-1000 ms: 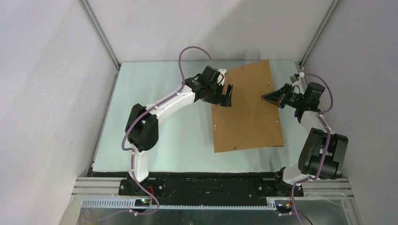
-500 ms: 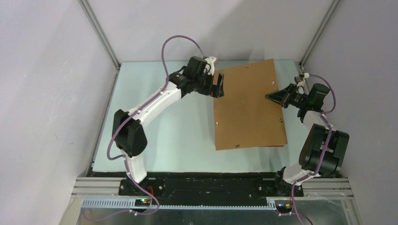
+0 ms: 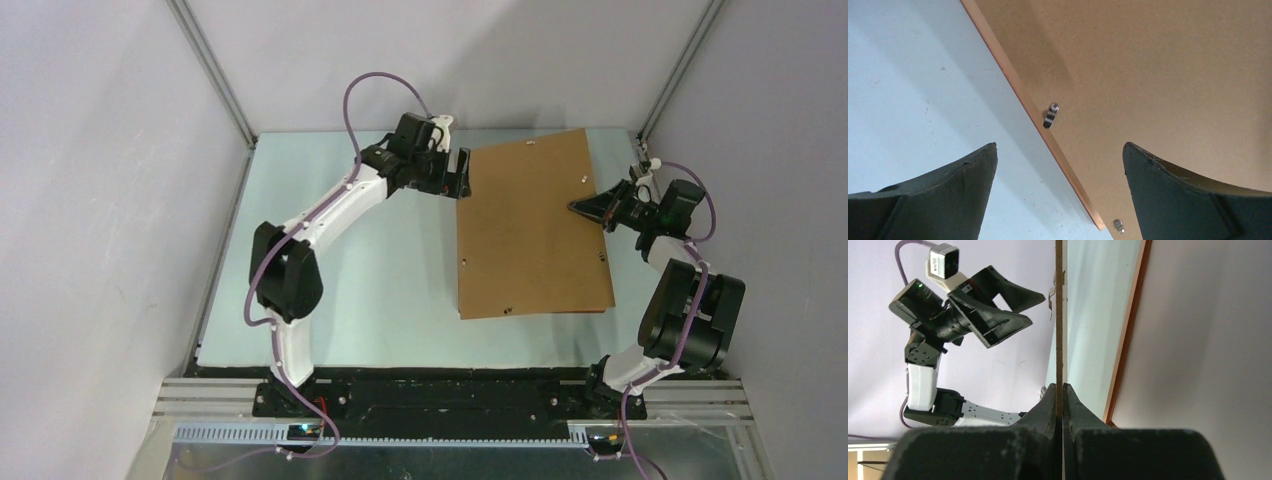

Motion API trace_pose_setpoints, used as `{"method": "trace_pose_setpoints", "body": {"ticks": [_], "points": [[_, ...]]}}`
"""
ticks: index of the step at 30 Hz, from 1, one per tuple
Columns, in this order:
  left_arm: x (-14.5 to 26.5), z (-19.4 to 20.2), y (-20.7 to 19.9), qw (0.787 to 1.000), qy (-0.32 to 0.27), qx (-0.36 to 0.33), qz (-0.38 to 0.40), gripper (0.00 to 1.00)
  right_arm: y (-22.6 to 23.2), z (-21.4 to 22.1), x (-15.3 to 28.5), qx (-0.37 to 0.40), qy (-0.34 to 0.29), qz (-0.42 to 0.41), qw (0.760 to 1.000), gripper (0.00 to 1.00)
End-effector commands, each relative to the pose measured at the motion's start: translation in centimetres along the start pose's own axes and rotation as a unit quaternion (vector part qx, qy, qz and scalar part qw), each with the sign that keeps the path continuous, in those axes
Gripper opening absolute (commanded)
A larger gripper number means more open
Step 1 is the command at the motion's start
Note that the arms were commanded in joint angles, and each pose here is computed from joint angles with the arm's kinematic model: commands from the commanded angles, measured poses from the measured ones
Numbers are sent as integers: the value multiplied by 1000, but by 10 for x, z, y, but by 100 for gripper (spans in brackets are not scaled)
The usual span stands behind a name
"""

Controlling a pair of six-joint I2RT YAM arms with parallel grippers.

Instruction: Put the photo into the frame

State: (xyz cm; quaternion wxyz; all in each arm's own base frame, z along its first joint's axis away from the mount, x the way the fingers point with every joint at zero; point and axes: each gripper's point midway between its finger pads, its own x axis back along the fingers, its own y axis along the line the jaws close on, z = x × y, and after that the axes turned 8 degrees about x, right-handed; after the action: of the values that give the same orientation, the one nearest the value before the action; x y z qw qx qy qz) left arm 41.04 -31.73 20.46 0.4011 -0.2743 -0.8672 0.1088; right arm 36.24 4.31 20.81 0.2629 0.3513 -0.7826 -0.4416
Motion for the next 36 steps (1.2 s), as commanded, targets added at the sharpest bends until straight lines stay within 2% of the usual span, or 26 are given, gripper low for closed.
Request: {"method": "trace_pose_setpoints", "body": {"ticks": [1,6,16,36], "points": [[-17,-6,-15,999,5,7,32,100,23,2,2,18,15,-28,999,0],[-37,5,-15,999,27,21,39,100,28,4,0,23,18,-29,999,0],[-50,20,-35,998,44,-1,51,100,26,8,-4,22,23,-28,999,0],[-42,52,-56,997,64,-23,32,98,26,-1,1,27,10,-27,999,0]]}}
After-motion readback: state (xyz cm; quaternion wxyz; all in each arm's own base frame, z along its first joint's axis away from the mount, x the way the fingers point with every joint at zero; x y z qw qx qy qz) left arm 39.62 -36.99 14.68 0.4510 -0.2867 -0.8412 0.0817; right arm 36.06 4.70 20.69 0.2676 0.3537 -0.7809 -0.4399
